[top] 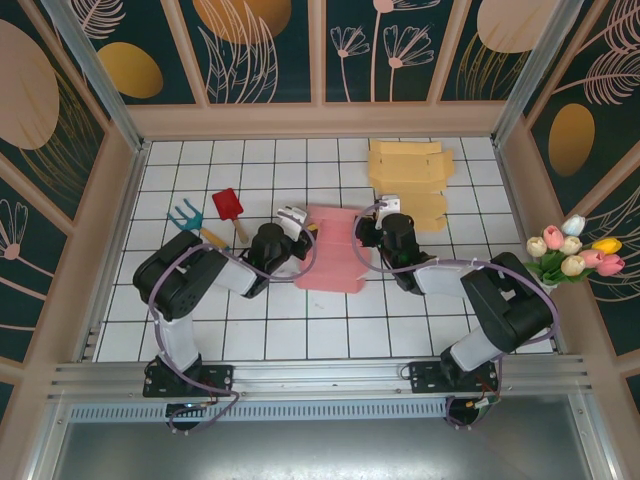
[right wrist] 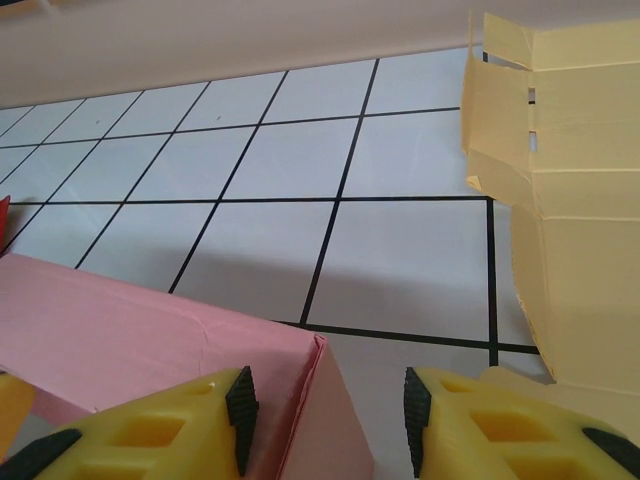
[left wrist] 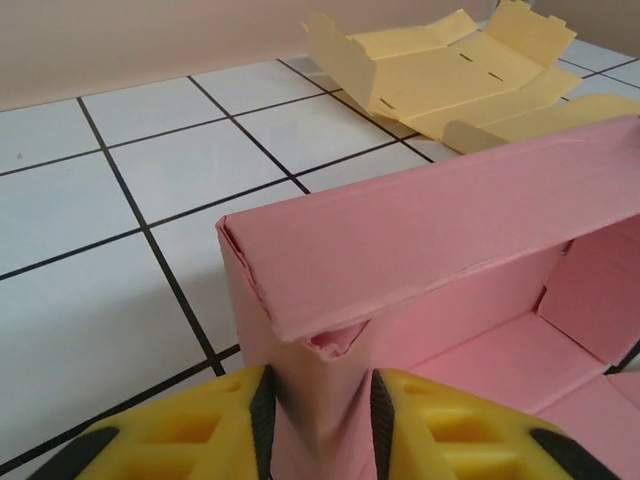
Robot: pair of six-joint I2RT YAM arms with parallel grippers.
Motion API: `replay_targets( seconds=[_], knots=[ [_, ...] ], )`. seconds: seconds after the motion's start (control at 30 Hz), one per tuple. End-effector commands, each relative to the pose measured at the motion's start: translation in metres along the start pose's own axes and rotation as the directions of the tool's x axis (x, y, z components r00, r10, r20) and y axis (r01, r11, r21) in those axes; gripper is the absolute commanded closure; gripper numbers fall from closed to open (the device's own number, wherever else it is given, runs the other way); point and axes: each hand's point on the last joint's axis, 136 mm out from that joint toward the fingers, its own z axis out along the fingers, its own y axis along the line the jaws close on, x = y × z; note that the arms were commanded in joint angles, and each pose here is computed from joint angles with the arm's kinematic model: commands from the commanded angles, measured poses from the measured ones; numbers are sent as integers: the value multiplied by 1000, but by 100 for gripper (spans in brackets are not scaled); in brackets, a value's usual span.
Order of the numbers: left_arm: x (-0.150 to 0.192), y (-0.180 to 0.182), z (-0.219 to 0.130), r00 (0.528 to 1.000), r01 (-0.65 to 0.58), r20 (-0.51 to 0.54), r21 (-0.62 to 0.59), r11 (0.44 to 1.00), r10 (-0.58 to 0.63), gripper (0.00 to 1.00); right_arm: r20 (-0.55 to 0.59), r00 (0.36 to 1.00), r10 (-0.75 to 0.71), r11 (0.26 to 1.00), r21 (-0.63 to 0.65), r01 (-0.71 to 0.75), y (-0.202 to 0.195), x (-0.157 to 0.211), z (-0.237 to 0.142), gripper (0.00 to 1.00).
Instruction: Fold the paper box
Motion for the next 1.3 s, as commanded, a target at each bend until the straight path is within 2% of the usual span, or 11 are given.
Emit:
replay_targets(
  seconds=[0.0,0.07,0.17,0.37,0.57,0.7,0.77,1.0,1.07,1.13,1.27],
  knots=[
    [0,-18,8,1000,10,8,72,997,-11,70,-148,988,-33,999,-1,34,-5,42,4,53],
    [1,-15,12,1000,10,3,40,999,-10,69,-148,988,-33,999,-4,32,-5,43,4,53],
    [1,-8,19,1000,8,-1,-31,999,-8,59,-150,988,-28,1000,-10,27,-4,44,5,53],
    [1,3,39,1000,-16,-9,-188,982,14,59,-155,987,-30,1000,-10,29,-5,48,6,53],
    [-6,15,43,1000,-20,10,-281,959,24,78,-151,988,-39,999,-8,38,-6,48,6,53],
    [-6,14,49,1000,-31,-5,-291,956,31,97,-146,989,-40,999,-8,40,-6,47,6,53],
    [-5,14,47,1000,-24,2,-304,952,26,100,-144,989,-40,999,-5,40,-6,47,7,53],
    [0,38,31,999,-38,-28,-534,845,27,100,-125,992,-22,1000,17,24,-9,42,5,53],
    [4,36,31,999,-48,-42,-531,846,30,100,-119,993,-17,1000,21,19,-10,41,4,54],
    [5,25,31,999,-35,-37,-456,889,20,99,-118,993,-15,1000,18,17,-9,41,3,54],
    [1,5,33,1000,-7,-27,-337,942,-2,71,-123,992,-16,1000,9,17,-8,42,3,54]
  ],
)
